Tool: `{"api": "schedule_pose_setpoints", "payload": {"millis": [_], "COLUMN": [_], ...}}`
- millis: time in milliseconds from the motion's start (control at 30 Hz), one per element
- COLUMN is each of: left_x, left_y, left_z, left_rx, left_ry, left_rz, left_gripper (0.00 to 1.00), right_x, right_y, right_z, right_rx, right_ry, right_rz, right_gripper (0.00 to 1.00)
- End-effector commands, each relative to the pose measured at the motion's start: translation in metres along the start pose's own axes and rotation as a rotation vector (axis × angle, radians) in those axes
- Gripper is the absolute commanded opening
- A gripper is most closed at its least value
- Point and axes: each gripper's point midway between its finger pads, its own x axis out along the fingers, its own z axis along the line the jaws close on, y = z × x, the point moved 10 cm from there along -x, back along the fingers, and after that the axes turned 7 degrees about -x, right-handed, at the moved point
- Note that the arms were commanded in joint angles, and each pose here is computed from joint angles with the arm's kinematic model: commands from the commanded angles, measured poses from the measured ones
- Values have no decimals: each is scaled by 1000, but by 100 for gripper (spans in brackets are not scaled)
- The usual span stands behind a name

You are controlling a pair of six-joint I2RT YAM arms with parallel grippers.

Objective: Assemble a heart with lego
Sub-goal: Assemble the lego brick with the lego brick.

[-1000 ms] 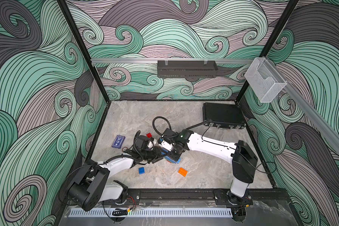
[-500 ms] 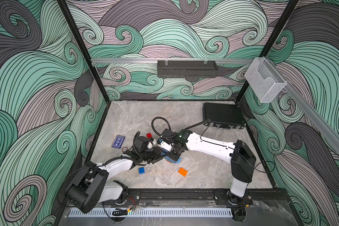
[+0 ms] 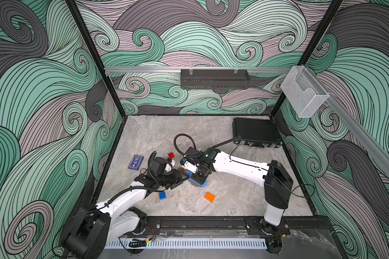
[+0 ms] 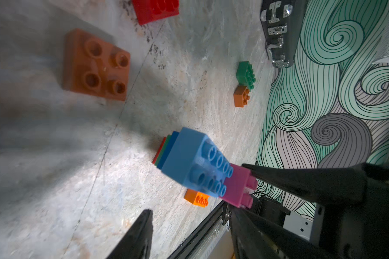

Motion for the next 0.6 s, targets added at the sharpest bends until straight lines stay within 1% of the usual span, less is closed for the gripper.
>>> {"api": "schedule_pose_setpoints", "payload": {"millis": [0, 233, 333, 500, 567], "left_x": [-5, -14, -15, -16, -18], "left_y": [4, 7, 7, 8, 7], "left_z": [12, 14, 13, 15, 14], "left_rx": [-38, -43, -40, -39, -36], "left_ry": [-68, -57, -52, -52, -49], "left_rz": [-4, -36, -31, -33, -41], "left_gripper": [57, 57, 57, 57, 57], "right_x": [17, -2, -11, -27, -35], "right_y": [7, -1, -6, -7, -5], "right_z": [2, 2, 2, -1, -3], "right_rx": [8, 7, 7, 14, 27], "right_ry": [-41, -56, -58, -12, 6], "right_rz": [90, 23, -7, -42, -58], "right_gripper": [28, 41, 45, 56, 59]}}
